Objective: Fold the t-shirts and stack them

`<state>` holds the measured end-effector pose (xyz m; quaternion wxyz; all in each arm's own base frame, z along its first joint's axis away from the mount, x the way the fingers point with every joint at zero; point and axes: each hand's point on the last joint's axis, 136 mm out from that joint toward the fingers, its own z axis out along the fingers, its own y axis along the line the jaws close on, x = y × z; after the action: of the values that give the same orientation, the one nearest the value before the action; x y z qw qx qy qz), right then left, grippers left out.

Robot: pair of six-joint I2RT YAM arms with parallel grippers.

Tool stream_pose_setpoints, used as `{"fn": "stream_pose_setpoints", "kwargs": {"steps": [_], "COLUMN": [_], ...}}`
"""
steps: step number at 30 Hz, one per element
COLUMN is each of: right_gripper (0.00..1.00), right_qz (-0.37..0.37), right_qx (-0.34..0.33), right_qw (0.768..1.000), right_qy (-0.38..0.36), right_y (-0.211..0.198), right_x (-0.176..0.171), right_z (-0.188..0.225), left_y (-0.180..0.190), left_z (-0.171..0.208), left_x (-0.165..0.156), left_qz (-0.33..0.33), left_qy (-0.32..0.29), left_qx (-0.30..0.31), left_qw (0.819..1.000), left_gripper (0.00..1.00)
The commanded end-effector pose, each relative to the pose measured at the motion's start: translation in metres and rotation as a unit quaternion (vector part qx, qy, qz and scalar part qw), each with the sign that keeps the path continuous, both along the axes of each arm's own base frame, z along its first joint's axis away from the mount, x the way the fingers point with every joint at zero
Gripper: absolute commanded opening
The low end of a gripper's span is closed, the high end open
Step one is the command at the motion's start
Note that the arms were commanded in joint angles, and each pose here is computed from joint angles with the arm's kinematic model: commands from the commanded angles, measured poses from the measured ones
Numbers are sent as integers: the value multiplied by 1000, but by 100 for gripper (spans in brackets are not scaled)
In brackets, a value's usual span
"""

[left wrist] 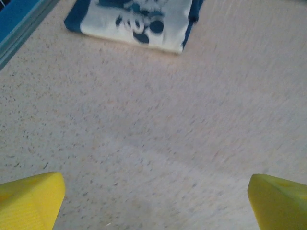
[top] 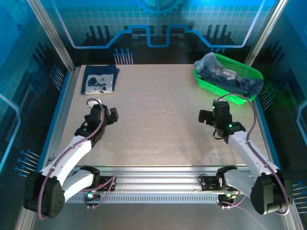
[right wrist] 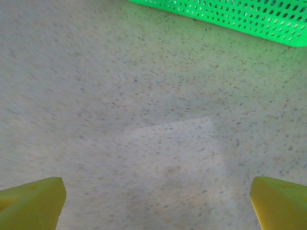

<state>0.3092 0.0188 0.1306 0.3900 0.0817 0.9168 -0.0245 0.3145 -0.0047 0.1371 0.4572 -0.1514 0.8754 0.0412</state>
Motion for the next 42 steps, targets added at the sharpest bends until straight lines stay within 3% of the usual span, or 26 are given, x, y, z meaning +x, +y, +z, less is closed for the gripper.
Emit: {"fn": "stream_pose_setpoints", "kwargs": {"steps": [1, 5, 14, 18, 25, 32, 42], "right_gripper": [100, 100, 100, 100, 100, 100, 100], "right_qz": [45, 65, 97, 77, 94, 101, 101], "right_qx": [-73, -64, -79, -39, -37, -50, -55], "right_qw": [994, 990, 981, 983, 978, 976, 976], "right_qy": [-65, -111, -150, -159, -184, -188, -185], "right_y": [-2, 4, 3, -14, -8, -3, -2], "right_x": [29, 47, 90, 92, 85, 87, 87], "right_z": [10, -9, -16, -20, -26, -34, -35], "left_y": [-3, 7, 30, 34, 29, 26, 25], "left_z": [3, -29, -23, -28, -29, -41, -40], "left_x": [17, 31, 81, 79, 58, 79, 79], "left_qz": [-55, -39, -39, -42, -44, -55, -56], "left_qy": [-61, -51, -107, -126, -215, -146, -149], "left_qx": [61, 39, 25, 5, 39, 29, 32], "left_qw": [995, 997, 993, 991, 975, 987, 987], "left_gripper": [99, 99, 99, 99, 99, 99, 99]}}
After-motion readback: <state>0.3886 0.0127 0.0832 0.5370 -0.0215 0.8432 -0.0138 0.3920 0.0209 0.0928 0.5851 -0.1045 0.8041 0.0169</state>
